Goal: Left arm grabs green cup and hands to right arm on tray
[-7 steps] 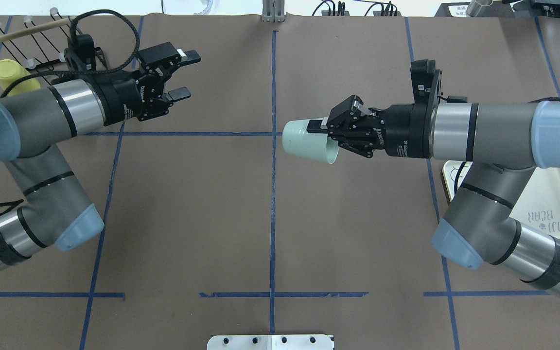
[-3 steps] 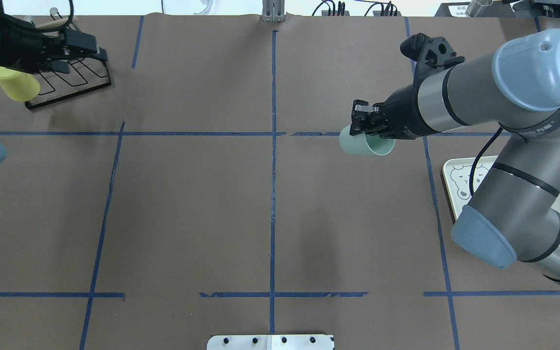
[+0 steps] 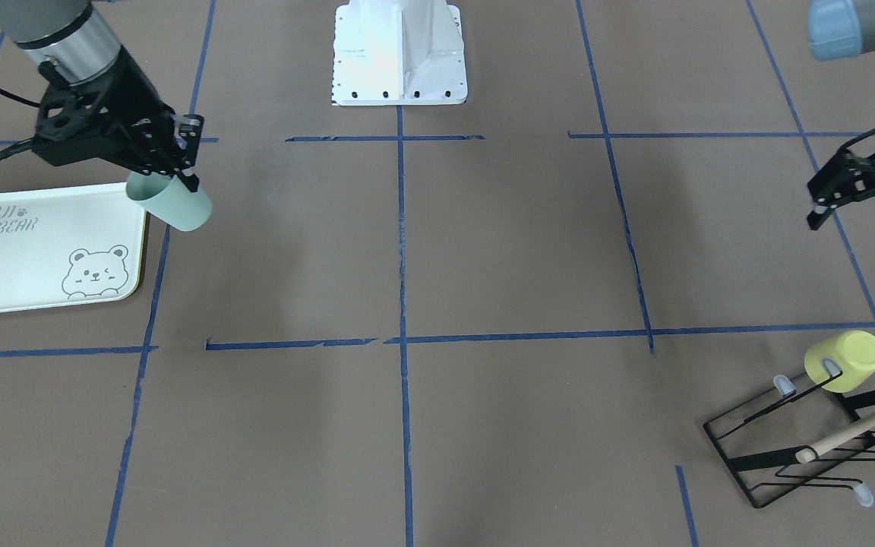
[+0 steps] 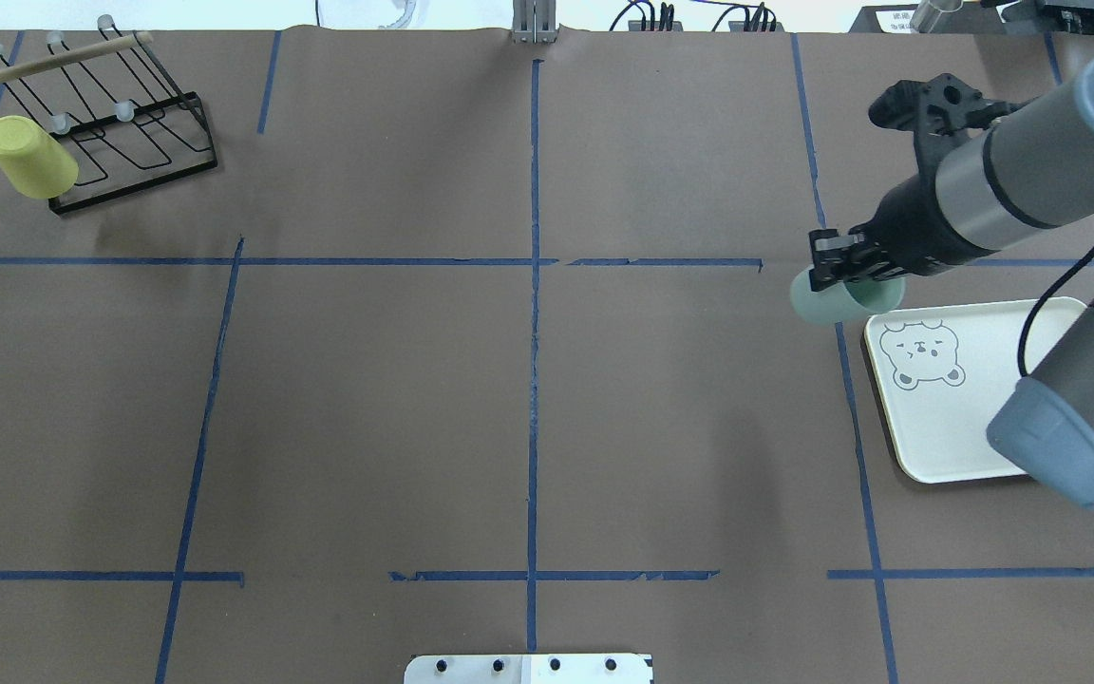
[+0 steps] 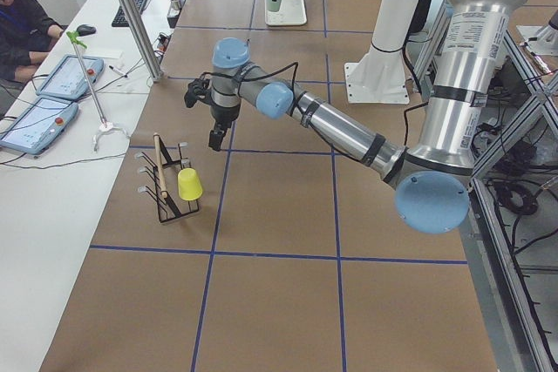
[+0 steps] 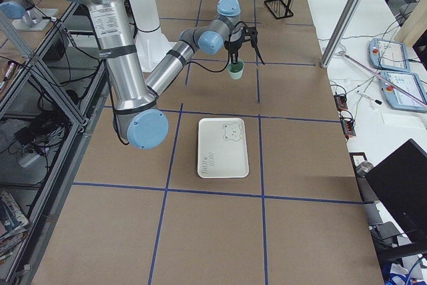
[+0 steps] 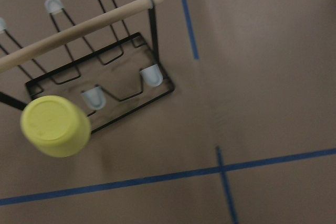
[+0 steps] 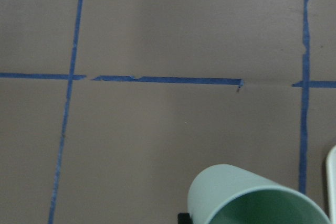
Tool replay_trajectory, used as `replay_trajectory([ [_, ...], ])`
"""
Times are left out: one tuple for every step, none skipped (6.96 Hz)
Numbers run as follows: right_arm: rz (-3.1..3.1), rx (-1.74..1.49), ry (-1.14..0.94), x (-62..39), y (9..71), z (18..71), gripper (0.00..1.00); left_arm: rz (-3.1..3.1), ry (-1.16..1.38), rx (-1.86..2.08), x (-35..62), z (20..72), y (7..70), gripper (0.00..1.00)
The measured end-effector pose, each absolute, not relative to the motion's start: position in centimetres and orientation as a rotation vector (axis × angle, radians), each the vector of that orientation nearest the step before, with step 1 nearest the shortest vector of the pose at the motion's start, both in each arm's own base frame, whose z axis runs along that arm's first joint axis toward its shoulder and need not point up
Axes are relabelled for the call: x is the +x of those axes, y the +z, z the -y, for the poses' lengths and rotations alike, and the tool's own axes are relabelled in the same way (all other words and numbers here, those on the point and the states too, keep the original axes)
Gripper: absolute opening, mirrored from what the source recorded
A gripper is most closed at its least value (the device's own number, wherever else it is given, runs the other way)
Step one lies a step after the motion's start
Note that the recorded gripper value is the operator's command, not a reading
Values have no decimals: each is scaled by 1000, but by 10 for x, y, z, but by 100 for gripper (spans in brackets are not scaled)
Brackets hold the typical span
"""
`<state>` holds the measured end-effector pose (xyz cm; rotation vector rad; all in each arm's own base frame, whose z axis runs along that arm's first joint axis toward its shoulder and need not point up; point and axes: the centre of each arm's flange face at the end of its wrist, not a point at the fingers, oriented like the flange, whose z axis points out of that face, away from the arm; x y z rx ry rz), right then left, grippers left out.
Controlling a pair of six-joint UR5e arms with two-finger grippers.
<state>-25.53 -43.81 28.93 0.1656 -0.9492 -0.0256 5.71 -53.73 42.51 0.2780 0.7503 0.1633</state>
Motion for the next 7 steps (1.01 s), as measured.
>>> replay_trajectory([
  [900, 165, -85, -226, 330, 436, 0, -718, 226, 239, 10, 538, 457, 100],
  [848, 162, -142, -204, 369, 433, 0, -703, 261, 214, -27, 538, 483, 100],
  [802, 138, -175, -194, 405, 433, 0, -700, 273, 199, -47, 534, 500, 100],
  [769, 100, -181, -197, 438, 440, 0, -702, 273, 186, -55, 529, 511, 100],
  [751, 73, -183, -204, 465, 448, 0, -703, 271, 180, -58, 526, 515, 100],
  [740, 55, -185, -211, 488, 454, 1, -704, 271, 179, -59, 525, 516, 100],
  [732, 43, -184, -214, 502, 455, 2, -705, 271, 180, -59, 524, 516, 100],
])
